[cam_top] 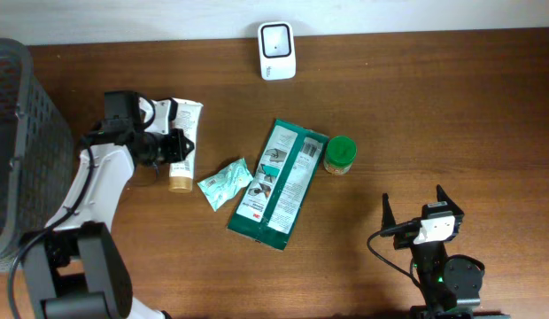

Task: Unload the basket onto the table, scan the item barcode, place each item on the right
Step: 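Place the white tube on the table left of the pouch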

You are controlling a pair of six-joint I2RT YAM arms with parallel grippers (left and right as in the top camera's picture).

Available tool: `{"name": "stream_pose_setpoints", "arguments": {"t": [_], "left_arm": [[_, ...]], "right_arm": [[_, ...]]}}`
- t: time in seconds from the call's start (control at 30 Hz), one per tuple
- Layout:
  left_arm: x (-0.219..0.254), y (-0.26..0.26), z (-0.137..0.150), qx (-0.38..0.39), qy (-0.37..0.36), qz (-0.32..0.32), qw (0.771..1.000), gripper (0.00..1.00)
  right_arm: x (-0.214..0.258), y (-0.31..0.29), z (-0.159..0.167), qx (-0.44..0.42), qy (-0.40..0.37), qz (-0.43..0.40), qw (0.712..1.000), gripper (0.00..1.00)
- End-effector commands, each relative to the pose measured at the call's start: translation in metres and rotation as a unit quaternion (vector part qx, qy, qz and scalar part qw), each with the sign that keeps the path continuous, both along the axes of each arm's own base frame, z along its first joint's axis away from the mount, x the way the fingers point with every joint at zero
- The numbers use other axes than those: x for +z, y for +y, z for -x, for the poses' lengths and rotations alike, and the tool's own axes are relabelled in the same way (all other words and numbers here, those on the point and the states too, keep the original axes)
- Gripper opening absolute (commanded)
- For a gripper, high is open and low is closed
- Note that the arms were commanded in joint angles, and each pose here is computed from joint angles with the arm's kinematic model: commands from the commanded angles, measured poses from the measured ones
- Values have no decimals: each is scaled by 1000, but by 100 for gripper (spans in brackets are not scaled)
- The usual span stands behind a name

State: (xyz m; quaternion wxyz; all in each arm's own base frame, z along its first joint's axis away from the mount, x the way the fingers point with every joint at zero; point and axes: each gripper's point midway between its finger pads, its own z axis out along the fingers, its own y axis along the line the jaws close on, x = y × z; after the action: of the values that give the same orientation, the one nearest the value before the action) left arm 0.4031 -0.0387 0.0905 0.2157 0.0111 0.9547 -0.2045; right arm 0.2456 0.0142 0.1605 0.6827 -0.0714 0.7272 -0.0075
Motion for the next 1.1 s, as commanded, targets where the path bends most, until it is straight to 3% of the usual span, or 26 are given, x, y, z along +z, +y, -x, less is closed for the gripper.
{"name": "stream_pose_setpoints", "arguments": {"t": [0.0, 0.07, 0.13, 0.17, 0.27, 0.3, 0.47, 0.53, 0.67, 0.9, 1.07], "left_arm": [[-5, -12, -1, -6, 7, 13, 1000, 2], [-5, -11, -2, -3, 6, 10, 1000, 7], [-3, -11, -4, -4, -1, 10, 1000, 49], [-3, -11, -4, -4, -1, 10, 1000, 60], [-4, -9, -5, -2, -3, 5, 1000, 73], [-3, -9, -8, -2, -8, 4, 1000, 82], [10, -8, -30, -3, -63, 3, 998, 90], [20, -8, -38, -3, -82, 1, 997, 99], [55, -7, -57, -3, -118, -1, 993, 99], [159, 14, -73, 28, -151, -57, 986, 99], [241, 19, -71, -24, -234, -109, 966, 99]], "right_arm": [[-3, 1, 0, 2, 2, 0, 1000, 98], [-3, 1, 0, 2, 2, 0, 1000, 98], [-3, 1, 0, 2, 2, 0, 1000, 98], [-3, 1, 0, 2, 2, 0, 1000, 98], [-3, 1, 0, 2, 2, 0, 1000, 98], [-3, 1, 0, 2, 2, 0, 1000, 98], [-3, 1, 0, 2, 2, 0, 1000, 98], [-3, 1, 0, 2, 2, 0, 1000, 98], [-3, 1, 0, 2, 2, 0, 1000, 98], [-3, 1, 0, 2, 2, 0, 1000, 98], [-3, 1, 0, 2, 2, 0, 1000, 98]]}}
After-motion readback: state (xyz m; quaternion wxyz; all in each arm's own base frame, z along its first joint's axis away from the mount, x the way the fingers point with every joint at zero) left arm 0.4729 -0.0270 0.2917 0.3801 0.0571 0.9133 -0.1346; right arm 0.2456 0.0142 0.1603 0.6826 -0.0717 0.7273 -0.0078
